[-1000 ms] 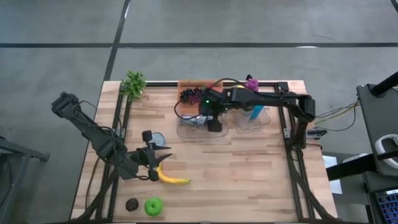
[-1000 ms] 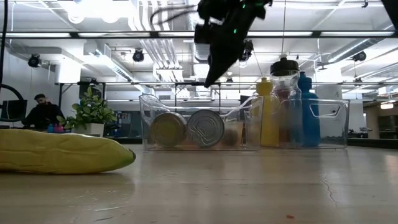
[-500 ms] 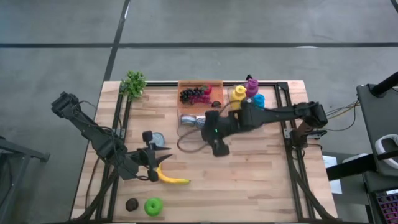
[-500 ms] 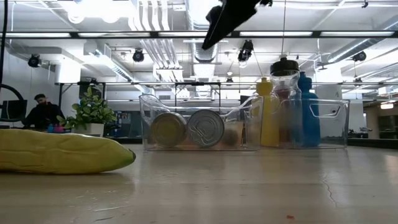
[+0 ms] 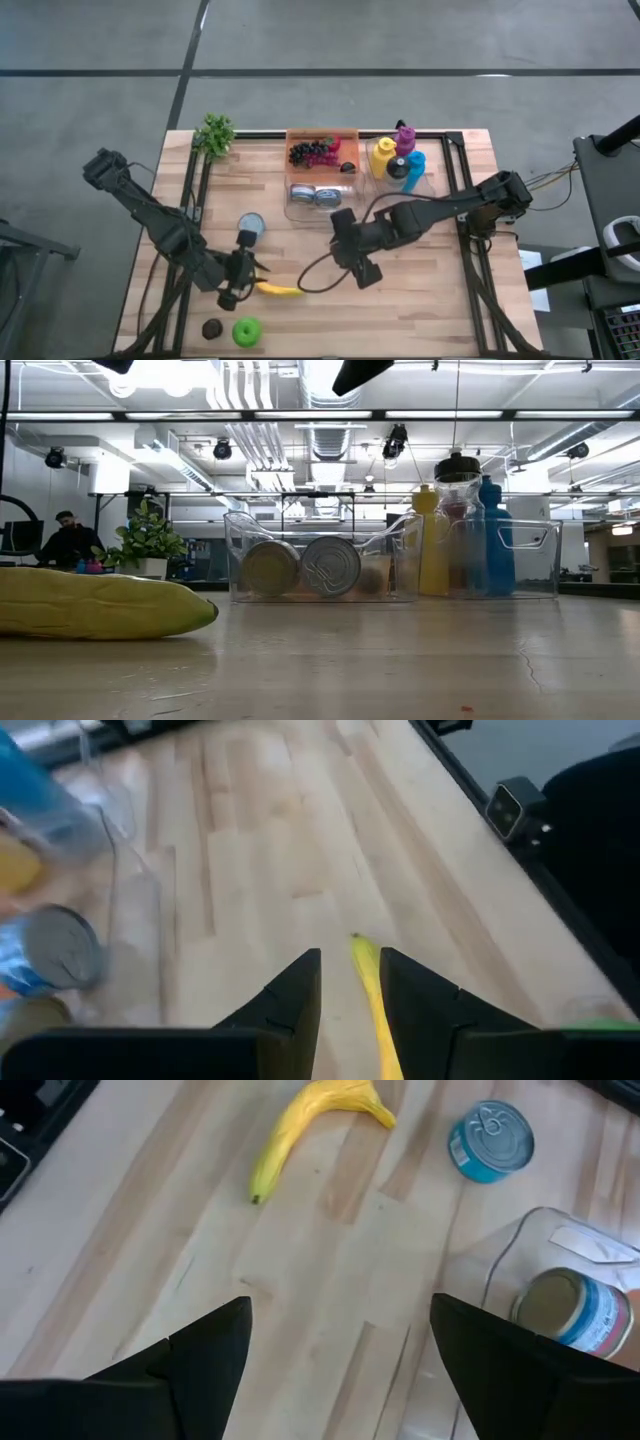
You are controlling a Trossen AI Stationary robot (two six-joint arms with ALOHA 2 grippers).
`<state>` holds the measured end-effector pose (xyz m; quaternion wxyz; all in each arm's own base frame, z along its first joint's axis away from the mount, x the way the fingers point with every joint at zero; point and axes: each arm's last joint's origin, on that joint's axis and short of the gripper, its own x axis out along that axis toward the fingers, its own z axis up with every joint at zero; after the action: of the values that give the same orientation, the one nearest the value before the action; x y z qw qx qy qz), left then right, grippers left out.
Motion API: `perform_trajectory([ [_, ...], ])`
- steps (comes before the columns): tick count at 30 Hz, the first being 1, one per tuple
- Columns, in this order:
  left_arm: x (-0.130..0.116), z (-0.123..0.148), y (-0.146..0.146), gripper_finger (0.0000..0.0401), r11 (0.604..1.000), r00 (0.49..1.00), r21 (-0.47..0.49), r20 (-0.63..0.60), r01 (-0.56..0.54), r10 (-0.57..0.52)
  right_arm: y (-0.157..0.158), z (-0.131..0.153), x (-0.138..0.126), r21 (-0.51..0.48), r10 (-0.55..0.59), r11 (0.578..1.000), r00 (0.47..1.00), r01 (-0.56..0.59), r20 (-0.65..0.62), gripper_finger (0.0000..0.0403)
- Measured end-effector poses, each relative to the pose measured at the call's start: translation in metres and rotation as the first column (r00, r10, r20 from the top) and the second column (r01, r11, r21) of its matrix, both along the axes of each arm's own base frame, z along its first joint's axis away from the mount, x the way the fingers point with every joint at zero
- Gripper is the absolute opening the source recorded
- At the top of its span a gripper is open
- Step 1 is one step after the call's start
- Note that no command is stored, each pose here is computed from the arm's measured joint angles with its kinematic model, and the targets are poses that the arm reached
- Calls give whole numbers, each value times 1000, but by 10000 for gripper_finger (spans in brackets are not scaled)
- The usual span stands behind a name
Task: Pick & Place Food Item
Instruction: Put the banana into the orange bin
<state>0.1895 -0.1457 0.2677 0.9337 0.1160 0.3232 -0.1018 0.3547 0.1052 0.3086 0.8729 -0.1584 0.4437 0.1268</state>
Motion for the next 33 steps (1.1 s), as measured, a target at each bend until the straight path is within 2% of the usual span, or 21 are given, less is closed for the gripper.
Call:
perform_trajectory([
  [4,3,-4,-2,112,998,999,-48,-25,-42,41,1,0,0,16,-19,1000,1000,19,0,310],
  [8,7,-13,-6,134,999,998,-15,-48,-34,33,0,0,0,23,-31,999,1000,31,-1,314],
  [14,17,-35,-15,191,999,991,42,-132,-1,7,1,0,0,33,-45,998,999,45,-2,313],
  [20,23,-55,-26,232,998,965,-41,-254,56,-64,1,0,0,44,-59,997,998,59,-1,303],
  [29,35,-89,-32,258,1000,935,10,-355,17,-12,1,0,1,45,-59,997,998,58,1,292],
  [33,42,-102,-29,262,1000,908,-9,-418,-26,20,1,0,1,45,-59,997,998,59,0,290],
])
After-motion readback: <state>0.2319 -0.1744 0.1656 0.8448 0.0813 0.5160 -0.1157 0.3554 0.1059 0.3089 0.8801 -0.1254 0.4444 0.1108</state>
